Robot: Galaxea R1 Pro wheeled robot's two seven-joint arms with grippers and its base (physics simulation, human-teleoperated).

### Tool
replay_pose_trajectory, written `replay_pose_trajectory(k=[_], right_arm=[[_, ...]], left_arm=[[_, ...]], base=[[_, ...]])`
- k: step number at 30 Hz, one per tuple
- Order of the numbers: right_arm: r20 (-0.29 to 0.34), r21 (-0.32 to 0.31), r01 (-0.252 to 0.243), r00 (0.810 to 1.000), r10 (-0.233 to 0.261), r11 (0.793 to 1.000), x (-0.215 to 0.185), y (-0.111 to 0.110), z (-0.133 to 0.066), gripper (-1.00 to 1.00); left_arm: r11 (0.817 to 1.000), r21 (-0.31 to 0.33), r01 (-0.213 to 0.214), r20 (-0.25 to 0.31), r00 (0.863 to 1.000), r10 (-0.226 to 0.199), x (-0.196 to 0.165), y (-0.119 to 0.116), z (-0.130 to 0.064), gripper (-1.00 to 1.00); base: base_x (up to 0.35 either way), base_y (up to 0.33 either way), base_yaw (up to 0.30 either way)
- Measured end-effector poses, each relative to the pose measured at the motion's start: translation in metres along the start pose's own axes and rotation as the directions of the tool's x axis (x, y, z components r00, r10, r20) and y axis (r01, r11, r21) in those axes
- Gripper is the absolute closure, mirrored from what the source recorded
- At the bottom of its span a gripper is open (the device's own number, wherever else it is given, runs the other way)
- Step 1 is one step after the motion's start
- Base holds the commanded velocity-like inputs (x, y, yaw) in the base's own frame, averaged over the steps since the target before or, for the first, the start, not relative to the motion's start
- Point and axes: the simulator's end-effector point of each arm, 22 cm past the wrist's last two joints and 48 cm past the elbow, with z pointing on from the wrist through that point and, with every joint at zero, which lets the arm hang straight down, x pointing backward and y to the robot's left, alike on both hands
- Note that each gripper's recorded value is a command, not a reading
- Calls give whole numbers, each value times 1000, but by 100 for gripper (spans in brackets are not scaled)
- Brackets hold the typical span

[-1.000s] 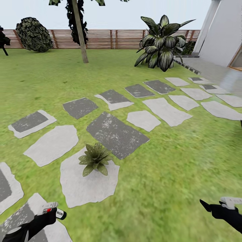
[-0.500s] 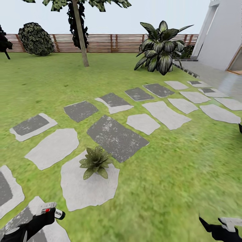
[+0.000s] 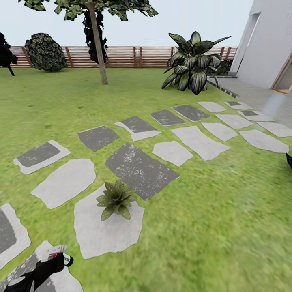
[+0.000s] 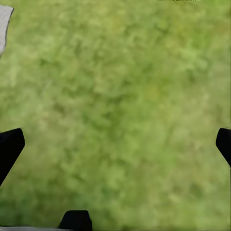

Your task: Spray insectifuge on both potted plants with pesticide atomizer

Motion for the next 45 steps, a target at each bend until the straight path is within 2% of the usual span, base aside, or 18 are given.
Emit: replay_pose_trajectory(k=[4,7,11,16,21,25,31,34,36,41,45], right_arm=[[-6,-11,-6,1000,6,1000,1,5,-5,-100],[-82,-65,-11,997,6,998,29,28,-2,-100],[-162,-85,12,986,-26,996,54,43,-3,-100],[-190,-75,29,981,-43,997,59,44,-9,-100],[-203,-13,52,978,-53,999,60,32,-16,-100],[-219,33,80,973,-71,996,60,24,-22,-100],[-220,45,88,972,-76,995,55,24,-28,-100],[-235,19,62,970,-56,998,64,37,-30,-100],[-275,-50,-7,961,-7,999,91,73,-28,-100],[-335,-120,-106,940,60,987,123,128,-33,-100],[-352,-121,-132,932,81,984,129,141,-39,-100]], left_arm=[[1000,4,4,-8,1000,-4,1,-2,-5,100],[1000,10,13,-27,1000,-13,7,-4,-8,100],[1000,12,15,-29,999,-15,5,-5,-14,100],[1000,9,15,-25,1000,-15,-1,-5,-21,100],[999,-43,15,-20,1000,-16,-7,4,-29,100],[998,-56,16,-16,1000,-17,-12,5,-34,100],[998,-59,16,-12,1000,-17,-18,5,-42,100],[998,-59,16,-12,1000,-17,-21,4,-46,100],[998,-59,16,-11,1000,-16,-22,4,-48,100],[998,-55,21,-23,999,-22,-19,2,-53,100],[998,-53,14,-10,1000,-14,-23,2,-57,100]], base=[[0,0,0],[0,0,0],[0,0,0],[0,0,0],[0,0,0],[0,0,0],[0,0,0],[0,0,0],[0,0,0],[0,0,0],[0,0,0]])
